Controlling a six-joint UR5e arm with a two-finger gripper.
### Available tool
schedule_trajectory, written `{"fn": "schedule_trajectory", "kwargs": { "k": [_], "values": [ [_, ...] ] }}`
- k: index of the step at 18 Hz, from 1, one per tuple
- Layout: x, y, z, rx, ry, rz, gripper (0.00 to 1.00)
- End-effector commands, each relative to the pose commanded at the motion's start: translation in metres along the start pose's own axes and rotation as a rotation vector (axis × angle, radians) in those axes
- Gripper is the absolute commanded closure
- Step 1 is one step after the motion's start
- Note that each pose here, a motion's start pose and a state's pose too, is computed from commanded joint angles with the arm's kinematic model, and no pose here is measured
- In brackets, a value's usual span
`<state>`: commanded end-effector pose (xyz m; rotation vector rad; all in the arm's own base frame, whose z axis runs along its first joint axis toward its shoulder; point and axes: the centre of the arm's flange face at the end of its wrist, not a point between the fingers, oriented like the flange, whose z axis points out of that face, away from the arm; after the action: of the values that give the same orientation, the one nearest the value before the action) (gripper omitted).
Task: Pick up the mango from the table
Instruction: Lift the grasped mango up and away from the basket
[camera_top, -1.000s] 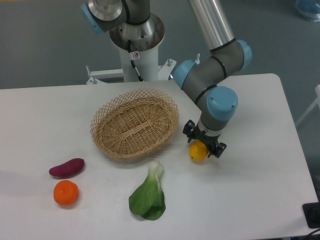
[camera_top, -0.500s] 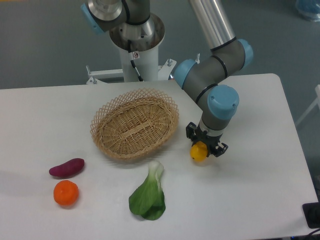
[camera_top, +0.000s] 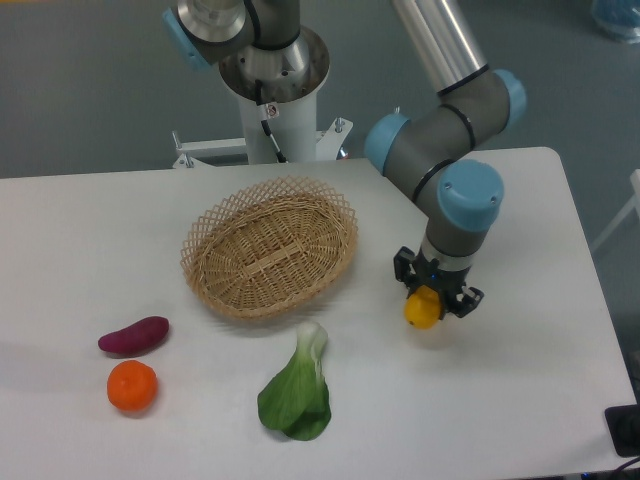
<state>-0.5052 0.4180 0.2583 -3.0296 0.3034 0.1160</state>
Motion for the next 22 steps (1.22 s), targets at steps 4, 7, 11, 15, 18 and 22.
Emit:
{"fn": "schedule_trajectory", "kwargs": {
  "k": [4,7,11,15,18,22],
  "values": [
    [-0.020,0.010,-0.018,0.002,-0.039,-0.019,0.53],
    [-0.035,0.024,-0.030,0.006,-0.065,-0.027,0.53],
    [-0.043,0.031,-0.038,0.001,-0.061,-0.005,0.52],
    [-0.044,0.030,-0.044,-0.003,-0.044,-0.007,0.52],
    [-0.043,0.029,-0.044,-0.005,-0.035,-0.006,0.52],
    [-0.046,0.028,-0.048,-0.006,-0.034,0.003,0.51]
  ]
}}
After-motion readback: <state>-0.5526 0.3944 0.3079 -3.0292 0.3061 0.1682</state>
